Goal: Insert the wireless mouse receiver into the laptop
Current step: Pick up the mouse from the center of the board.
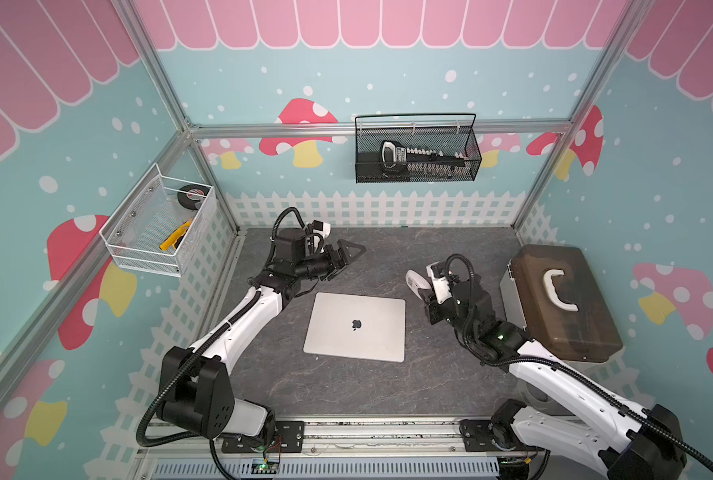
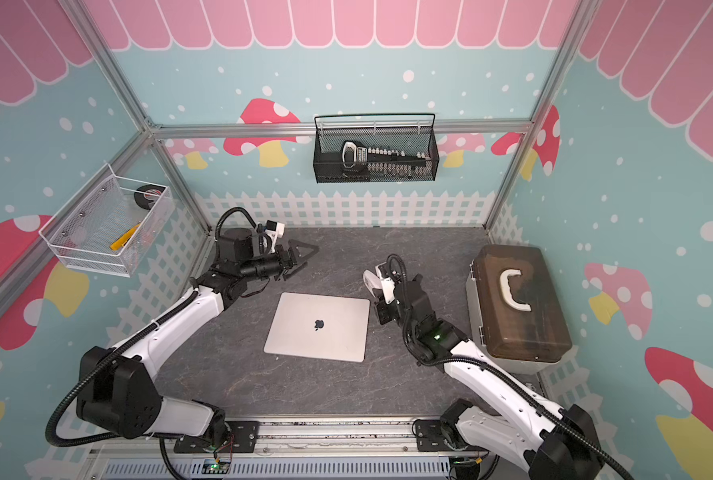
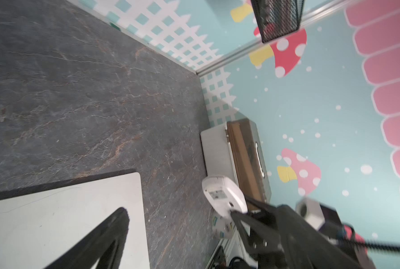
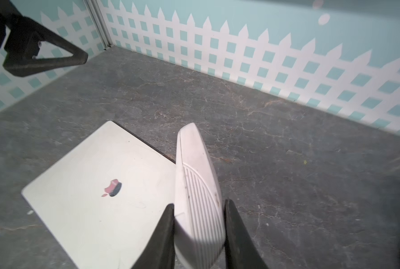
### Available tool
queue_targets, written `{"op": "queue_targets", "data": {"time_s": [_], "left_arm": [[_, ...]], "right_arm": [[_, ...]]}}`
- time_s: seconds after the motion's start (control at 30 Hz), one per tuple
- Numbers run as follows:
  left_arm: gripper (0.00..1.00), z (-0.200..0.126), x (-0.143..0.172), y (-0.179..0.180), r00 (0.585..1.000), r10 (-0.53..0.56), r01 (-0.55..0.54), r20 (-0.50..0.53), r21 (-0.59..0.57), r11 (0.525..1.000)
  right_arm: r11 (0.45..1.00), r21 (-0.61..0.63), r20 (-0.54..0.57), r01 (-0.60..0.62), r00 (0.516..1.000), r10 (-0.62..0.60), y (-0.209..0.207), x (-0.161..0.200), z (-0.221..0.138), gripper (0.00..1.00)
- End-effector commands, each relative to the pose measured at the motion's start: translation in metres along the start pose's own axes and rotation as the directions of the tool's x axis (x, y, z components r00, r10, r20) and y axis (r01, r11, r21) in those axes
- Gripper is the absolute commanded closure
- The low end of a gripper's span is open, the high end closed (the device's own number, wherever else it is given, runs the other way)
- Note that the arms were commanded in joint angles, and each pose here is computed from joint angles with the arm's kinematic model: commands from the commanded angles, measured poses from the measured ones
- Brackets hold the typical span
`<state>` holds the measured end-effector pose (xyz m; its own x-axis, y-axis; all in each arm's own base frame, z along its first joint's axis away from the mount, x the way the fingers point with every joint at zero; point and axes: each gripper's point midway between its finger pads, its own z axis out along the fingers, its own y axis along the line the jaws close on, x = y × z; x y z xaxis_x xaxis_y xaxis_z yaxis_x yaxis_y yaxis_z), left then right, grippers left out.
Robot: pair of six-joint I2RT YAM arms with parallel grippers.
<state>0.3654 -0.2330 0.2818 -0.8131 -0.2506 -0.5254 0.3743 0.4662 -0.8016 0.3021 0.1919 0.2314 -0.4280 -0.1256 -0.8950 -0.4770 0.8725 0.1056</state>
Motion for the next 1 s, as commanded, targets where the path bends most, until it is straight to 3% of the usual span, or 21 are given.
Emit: {"op": "queue_targets", "data": {"time_s": [0.0,0.07,0.17,0.2,0.23,0.4,0.5,0.67,0.97], "left_arm": [[0.02,-0.005,0.046,-0.028,0.926,0.341,-0.321,-0.163,0.136,0.937],[0.02,-0.007,0.075,-0.029,0.844,0.480,-0.458,-0.238,0.144,0.877],[0.03,-0.001,0.119,-0.024,0.691,0.661,-0.645,-0.291,0.164,0.746],[0.03,-0.001,0.130,-0.025,0.650,0.704,-0.680,-0.286,0.195,0.707],[0.03,-0.001,0.136,-0.024,0.636,0.722,-0.694,-0.274,0.206,0.689],[0.03,-0.008,0.136,-0.026,0.632,0.744,-0.719,-0.218,0.193,0.668],[0.05,-0.010,0.127,-0.028,0.660,0.722,-0.700,-0.207,0.180,0.691],[0.10,-0.010,0.116,-0.036,0.741,0.641,-0.584,-0.200,0.277,0.763],[0.15,0.004,0.123,-0.050,0.813,0.527,-0.385,-0.247,0.452,0.805]], "right_arm": [[0.904,-0.313,-0.239,-0.292,0.945,0.222,0.043,0.019,-0.009,0.83],[0.833,-0.403,-0.303,-0.379,0.914,0.270,0.051,0.009,-0.010,0.82],[0.733,-0.489,-0.380,-0.472,0.872,0.308,0.060,-0.002,-0.011,0.78],[0.710,-0.509,-0.399,-0.487,0.864,0.307,0.063,-0.005,-0.012,0.77],[0.694,-0.526,-0.407,-0.492,0.862,0.302,0.066,-0.007,-0.013,0.77],[0.650,-0.550,-0.444,-0.525,0.843,0.304,0.069,-0.005,-0.020,0.77],[0.624,-0.564,-0.468,-0.541,0.832,0.297,0.073,-0.001,-0.026,0.77],[0.606,-0.577,-0.487,-0.548,0.826,0.283,0.076,0.002,-0.031,0.77],[0.585,-0.608,-0.489,-0.536,0.834,0.256,0.081,-0.006,-0.034,0.77]]}}
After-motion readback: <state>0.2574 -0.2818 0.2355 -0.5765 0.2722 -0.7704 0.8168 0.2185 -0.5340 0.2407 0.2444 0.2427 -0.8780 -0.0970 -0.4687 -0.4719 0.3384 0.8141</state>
